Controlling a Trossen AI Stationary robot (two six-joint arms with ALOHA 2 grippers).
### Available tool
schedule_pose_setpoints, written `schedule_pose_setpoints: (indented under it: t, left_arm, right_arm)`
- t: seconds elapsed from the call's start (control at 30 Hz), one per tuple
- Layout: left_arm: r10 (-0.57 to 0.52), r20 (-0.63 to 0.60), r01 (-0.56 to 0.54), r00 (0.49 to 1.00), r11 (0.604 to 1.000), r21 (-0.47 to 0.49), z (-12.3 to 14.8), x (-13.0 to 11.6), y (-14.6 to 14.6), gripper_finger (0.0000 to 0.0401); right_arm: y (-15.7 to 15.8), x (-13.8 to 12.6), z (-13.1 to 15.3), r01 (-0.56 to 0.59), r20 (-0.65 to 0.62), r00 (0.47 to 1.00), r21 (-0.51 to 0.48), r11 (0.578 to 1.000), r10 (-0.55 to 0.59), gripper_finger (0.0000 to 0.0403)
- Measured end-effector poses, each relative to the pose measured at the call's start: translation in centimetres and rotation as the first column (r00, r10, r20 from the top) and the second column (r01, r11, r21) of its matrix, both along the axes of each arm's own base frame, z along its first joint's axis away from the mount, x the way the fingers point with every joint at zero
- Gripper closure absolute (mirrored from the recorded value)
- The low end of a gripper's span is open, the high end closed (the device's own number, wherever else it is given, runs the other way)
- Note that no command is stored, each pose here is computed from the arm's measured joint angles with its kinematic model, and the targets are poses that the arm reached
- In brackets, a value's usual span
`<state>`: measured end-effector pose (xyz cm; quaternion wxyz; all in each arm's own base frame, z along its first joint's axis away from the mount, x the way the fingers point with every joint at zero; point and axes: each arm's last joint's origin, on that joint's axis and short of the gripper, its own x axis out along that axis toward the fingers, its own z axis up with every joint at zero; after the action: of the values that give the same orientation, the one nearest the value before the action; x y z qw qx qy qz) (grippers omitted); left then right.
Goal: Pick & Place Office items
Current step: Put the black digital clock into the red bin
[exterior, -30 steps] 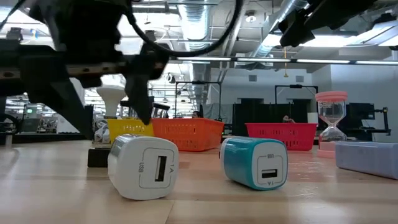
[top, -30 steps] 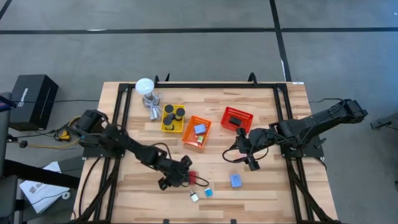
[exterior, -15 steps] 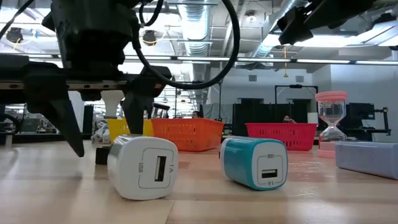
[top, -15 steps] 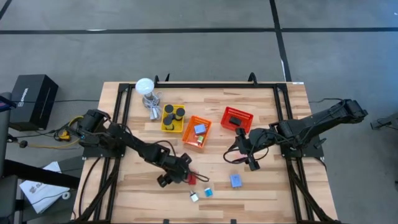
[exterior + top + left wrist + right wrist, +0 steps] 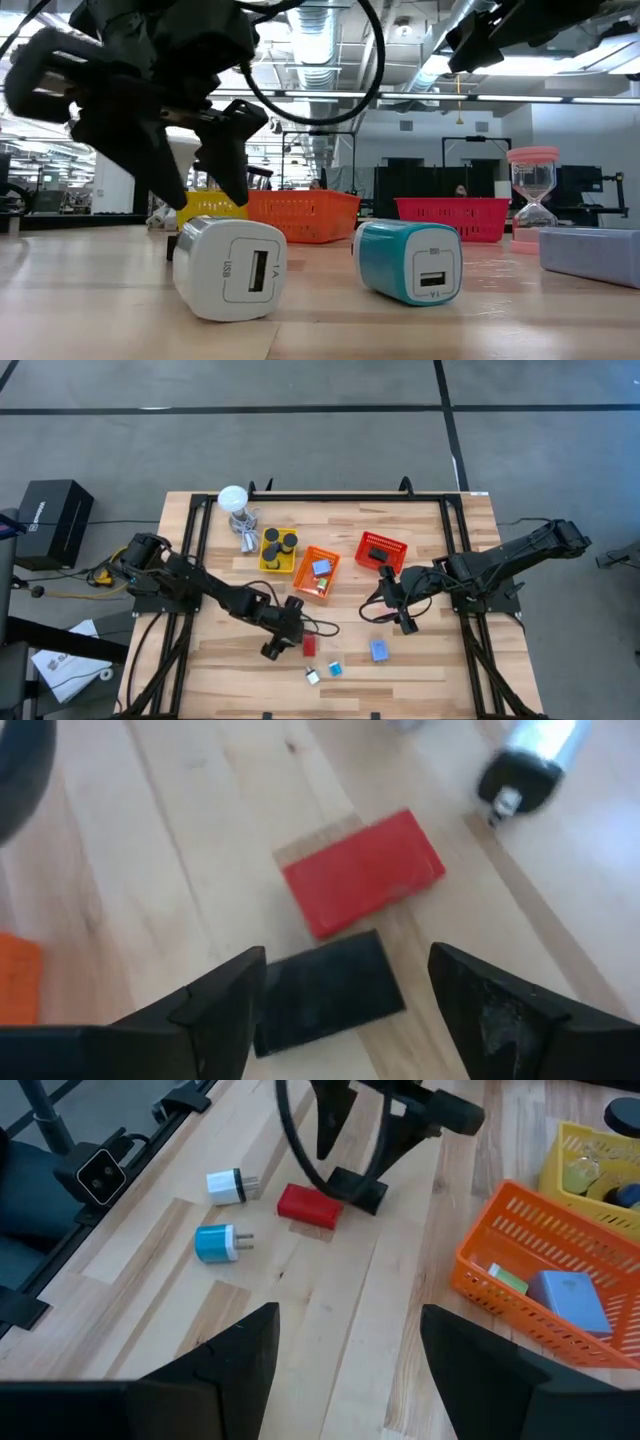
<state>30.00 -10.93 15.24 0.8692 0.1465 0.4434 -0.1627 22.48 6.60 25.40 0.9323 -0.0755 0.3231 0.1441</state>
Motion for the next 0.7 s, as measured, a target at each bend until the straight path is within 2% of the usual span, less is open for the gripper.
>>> schedule_pose_setpoints:
  t: [0.13,0.4,0.7]
  left_arm:
    - [0.083,-0.021,-0.084,0.996,0.996,-0.028,-0.39,0.28,0.61,0.0106]
    - [0.133,-0.049,-0.136,0.99,0.989,-0.053,-0.94,0.48,1.03,0.0067]
    - [0.165,-0.059,-0.169,0.985,0.982,-0.08,-0.94,0.47,0.96,0.0061]
  right_arm:
    - [0.0,0.0,0.0,0.0,0.0,1.0,0.0,1.0,0.0,0.0168]
    - [0.01,0.0,0.0,0.0,0.001,1.0,0.0,1.0,0.0,0.0168]
    - [0.0,0.01,0.01,0.0,0.001,1.0,0.0,1.0,0.0,0.0168]
